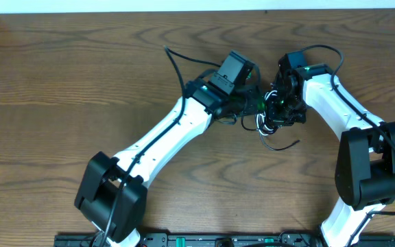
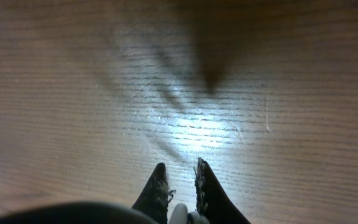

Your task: Untangle cables

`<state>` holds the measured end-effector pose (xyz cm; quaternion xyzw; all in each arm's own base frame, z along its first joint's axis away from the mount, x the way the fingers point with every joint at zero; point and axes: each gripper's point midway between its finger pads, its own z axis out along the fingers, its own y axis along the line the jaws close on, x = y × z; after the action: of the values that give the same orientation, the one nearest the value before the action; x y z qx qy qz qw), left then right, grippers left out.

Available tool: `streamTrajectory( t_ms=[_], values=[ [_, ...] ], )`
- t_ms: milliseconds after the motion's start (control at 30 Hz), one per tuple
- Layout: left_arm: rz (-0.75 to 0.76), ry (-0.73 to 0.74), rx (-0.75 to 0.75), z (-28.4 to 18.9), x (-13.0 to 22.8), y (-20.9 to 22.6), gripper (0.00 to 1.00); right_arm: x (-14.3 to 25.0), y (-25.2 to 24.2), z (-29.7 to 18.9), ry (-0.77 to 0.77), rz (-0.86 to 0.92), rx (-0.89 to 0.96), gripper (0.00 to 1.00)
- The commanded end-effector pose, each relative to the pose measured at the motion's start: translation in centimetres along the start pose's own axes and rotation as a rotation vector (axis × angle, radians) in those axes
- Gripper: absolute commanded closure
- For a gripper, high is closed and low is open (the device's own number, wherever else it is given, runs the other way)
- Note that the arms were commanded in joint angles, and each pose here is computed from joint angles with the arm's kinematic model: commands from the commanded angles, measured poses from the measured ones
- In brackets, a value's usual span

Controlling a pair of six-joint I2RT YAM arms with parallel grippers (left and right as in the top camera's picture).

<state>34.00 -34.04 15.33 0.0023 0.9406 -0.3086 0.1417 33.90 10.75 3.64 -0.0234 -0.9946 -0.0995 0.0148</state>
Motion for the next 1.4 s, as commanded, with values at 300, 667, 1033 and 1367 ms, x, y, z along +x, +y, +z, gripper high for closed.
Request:
streamTrajectory(
  t_ms=[300, 667, 1033, 1367],
  values=[
    [0.006, -0.036, -0.033, 2.2, -0.3, 0.0, 0.66, -0.4, 0.5, -0.6, -0.019, 0.004, -0.021, 0.93],
    [-0.065, -0.091, -0.081, -0.6, -3.1, 3.0, 0.93, -0.8, -1.9, 0.0, -0.054, 0.134, 0.081, 0.99],
    [-0.064, 0.082, 0.129, -7.7, -3.3, 5.3, 0.93, -1.1, -0.3, 1.6, -0.069, -0.010, -0.106, 0.99],
    [-0.061, 0.085, -0.061, -7.9, -2.6, 9.3, 0.65, -0.8, 0.7, 1.5, -0.054, -0.057, -0.163, 0.99]
  ],
)
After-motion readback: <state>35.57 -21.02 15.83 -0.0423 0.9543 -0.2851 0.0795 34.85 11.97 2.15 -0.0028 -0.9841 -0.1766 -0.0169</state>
